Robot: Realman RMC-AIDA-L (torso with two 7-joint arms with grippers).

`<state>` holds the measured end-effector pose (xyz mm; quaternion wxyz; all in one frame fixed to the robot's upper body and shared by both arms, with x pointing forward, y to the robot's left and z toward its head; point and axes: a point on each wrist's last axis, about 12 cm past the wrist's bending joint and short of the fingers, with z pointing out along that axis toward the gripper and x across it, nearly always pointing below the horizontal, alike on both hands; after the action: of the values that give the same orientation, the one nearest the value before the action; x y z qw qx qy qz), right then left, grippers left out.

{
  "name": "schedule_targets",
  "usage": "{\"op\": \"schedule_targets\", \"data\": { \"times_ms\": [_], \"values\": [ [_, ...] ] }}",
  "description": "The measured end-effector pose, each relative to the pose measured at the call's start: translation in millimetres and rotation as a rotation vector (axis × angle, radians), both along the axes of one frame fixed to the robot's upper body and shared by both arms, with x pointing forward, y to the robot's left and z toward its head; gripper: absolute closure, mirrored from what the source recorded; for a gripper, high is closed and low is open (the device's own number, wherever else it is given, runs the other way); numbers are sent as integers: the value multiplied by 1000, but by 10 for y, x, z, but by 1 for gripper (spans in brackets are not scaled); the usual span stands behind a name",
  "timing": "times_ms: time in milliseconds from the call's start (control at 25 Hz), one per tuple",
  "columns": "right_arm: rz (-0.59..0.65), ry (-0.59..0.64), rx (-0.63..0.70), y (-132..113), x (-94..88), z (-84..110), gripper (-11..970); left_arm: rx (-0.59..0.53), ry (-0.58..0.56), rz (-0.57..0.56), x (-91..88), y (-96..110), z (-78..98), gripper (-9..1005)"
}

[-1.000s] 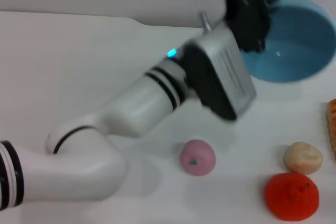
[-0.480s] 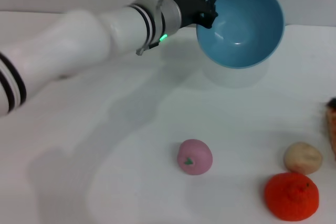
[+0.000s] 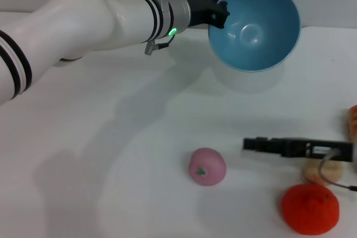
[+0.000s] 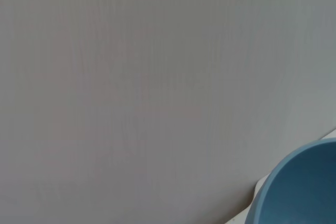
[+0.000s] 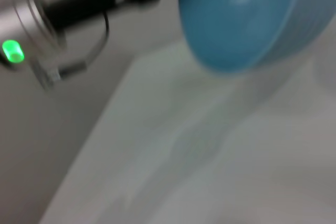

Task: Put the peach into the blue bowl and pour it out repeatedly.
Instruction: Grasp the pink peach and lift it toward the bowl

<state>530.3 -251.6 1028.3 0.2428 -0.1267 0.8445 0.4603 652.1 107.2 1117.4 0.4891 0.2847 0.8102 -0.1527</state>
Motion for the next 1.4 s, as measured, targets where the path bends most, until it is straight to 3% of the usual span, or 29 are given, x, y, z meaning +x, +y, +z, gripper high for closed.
{"op": "schedule_targets", "data": {
  "times_ms": [160, 520, 1000, 1200, 1400],
  "values": [
    [78, 53, -109, 282, 68, -115, 284, 0, 1, -2, -5, -11, -3, 998],
    [128, 6, -96, 587, 87, -152, 285, 9, -8, -7, -31, -31, -27, 998],
    [131, -26, -156, 717, 134, -209, 285, 14, -19, -7, -40, -45, -35, 998],
    [132, -55, -152, 699, 134, -207, 380, 16, -18, -4, -41, -34, -45, 998],
    [130, -96, -113, 717, 135, -175, 603, 19, -14, -1, -50, -20, -64, 997]
  ]
}}
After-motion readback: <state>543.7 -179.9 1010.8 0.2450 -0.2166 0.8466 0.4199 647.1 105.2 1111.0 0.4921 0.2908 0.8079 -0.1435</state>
